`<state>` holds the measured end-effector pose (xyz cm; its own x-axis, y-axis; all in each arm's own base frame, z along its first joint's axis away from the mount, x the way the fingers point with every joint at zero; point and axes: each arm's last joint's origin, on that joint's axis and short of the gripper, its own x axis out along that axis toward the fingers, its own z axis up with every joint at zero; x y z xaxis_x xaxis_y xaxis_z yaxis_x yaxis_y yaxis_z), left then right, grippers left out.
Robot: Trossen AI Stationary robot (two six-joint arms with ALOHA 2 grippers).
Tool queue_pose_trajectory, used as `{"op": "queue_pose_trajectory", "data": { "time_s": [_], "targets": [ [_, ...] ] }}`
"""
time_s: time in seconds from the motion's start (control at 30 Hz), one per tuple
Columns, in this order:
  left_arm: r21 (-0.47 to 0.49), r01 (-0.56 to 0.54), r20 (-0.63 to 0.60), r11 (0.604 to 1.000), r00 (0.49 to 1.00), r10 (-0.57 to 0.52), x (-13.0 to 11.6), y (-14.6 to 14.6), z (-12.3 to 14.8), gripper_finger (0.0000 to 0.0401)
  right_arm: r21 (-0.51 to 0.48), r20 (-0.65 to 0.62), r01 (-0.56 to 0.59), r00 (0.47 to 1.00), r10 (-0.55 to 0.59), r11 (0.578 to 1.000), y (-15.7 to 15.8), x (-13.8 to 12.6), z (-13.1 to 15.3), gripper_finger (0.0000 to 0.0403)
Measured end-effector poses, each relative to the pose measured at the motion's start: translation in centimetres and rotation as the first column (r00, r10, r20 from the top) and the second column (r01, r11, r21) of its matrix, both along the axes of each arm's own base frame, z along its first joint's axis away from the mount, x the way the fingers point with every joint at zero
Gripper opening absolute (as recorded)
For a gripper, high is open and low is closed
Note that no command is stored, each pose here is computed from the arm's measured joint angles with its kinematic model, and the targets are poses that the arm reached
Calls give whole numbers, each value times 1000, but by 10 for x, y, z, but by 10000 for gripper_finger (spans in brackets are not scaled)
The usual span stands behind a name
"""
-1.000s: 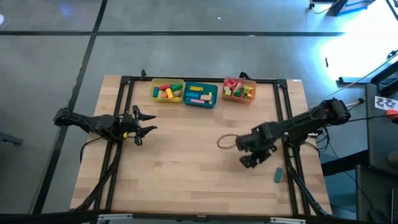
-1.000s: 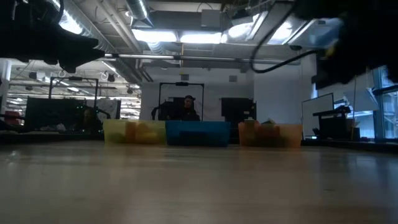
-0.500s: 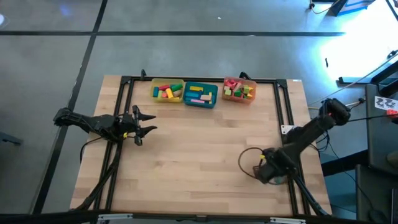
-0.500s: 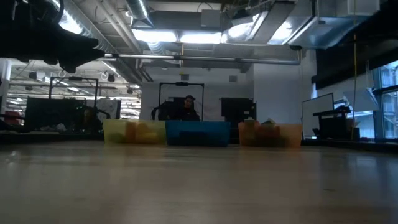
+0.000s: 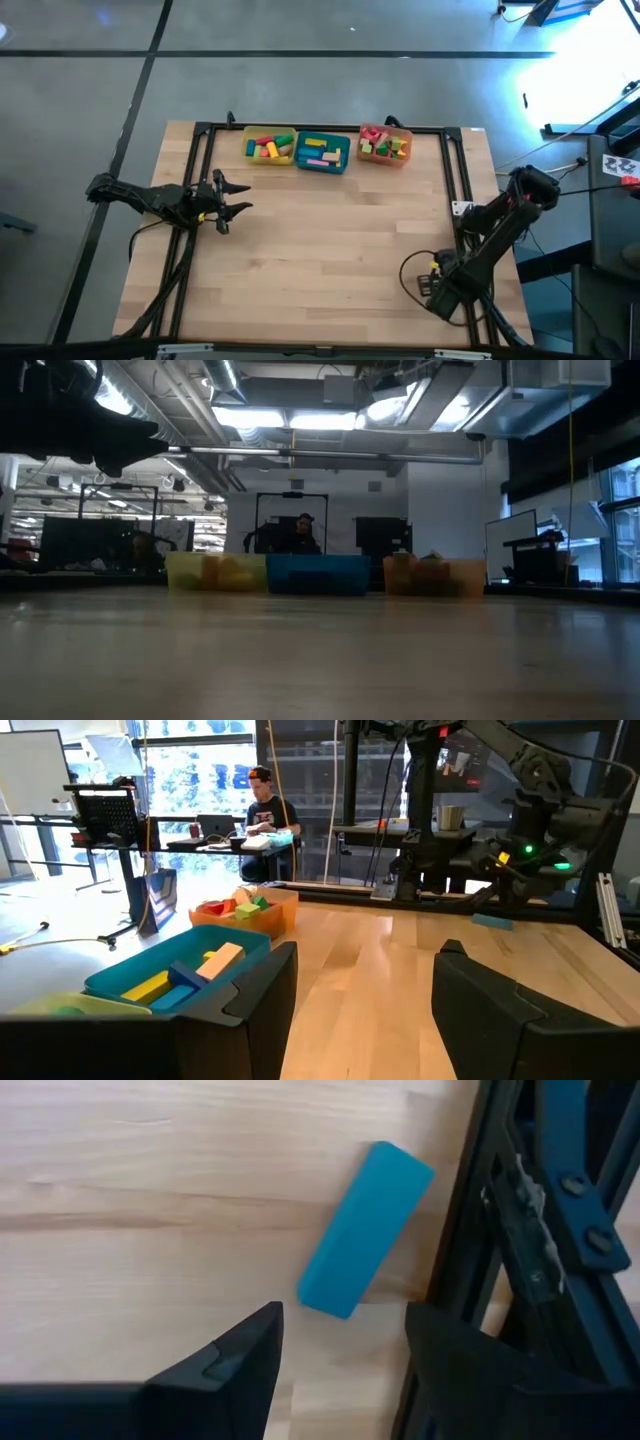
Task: Sort blocks by size
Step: Put the blue rectangle block into the blue bin
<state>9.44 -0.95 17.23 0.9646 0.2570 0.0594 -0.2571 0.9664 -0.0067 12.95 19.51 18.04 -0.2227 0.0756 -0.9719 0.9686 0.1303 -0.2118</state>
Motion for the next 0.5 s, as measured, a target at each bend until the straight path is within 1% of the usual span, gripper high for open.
{"op": "queue_pose_trajectory", "data": {
  "time_s": [0.13, 0.23, 0.5],
  "targets": [
    [0, 0, 0, 1000, 1000, 0, 0, 0, 0, 198, -19, -14, -5, 1000, 5, 1000, 4, 2, -8, 215],
    [0, 0, 0, 1000, 1000, 0, 0, 0, 0, 198, -45, -7, -32, 999, 32, 998, 6, -1, -11, 215],
    [0, 0, 0, 1000, 1000, 0, 0, 0, 0, 198, -58, -32, -53, 998, 52, 997, 11, -6, -17, 215]
  ]
}}
